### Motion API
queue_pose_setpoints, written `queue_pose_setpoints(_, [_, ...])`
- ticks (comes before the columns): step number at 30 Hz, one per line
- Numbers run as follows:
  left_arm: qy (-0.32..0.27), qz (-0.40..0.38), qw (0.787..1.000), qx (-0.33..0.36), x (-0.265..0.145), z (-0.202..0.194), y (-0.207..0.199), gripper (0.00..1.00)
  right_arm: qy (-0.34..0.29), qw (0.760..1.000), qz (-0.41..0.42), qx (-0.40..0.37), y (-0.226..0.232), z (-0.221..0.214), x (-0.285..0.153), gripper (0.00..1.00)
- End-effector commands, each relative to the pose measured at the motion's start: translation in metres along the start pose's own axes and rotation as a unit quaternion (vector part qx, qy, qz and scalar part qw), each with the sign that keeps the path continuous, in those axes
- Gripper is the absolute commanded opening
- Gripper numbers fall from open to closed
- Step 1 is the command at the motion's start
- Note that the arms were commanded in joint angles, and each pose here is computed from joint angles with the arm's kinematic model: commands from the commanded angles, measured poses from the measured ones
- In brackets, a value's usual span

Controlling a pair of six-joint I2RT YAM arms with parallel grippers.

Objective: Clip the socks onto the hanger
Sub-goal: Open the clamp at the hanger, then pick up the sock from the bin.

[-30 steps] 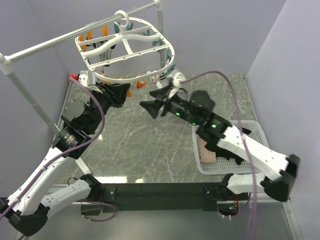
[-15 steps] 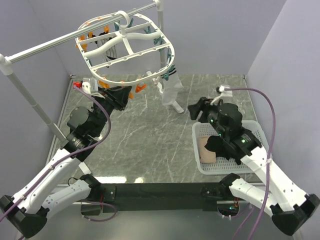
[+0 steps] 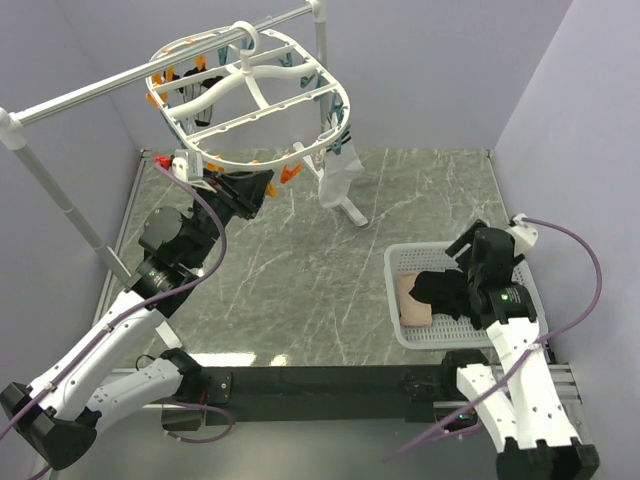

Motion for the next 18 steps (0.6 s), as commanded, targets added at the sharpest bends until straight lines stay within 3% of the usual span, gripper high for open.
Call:
queue_pose_setpoints(1, [-0.009, -0.045, 0.999, -0.016, 0.0, 0.016, -0.021, 0.19, 0.003, 0.996, -0.086, 0.038, -0.022, -0.003, 0.014, 0.8])
queue_pose_setpoints(6, [-0.003, -0.046, 0.999, -0.02, 0.0, 0.014, -0.021, 0.19, -0.008, 0.985, -0.166, 0.057, -0.049, -0.012, 0.031, 0.77])
queue_pose_setpoints(10, [0.002, -0.053, 0.998, -0.026, -0.001, 0.013, -0.022, 0.2, -0.047, 0.986, -0.143, 0.075, -0.057, -0.025, 0.051, 0.69])
queue_pose_setpoints(18, [0.002, -0.053, 0.998, -0.027, -0.004, 0.012, -0.021, 0.2, -0.037, 0.975, -0.161, 0.147, -0.084, -0.019, 0.082, 0.62])
Point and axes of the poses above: each gripper's point midway between its finger pads, its own x axis out along the fingers, its own y axis along the line the jaws close on, z = x × y, the point moved 10 cm from there along -x, back along the fingers, and after that the axes turned 13 degrees about -x, right-handed, at the moved point
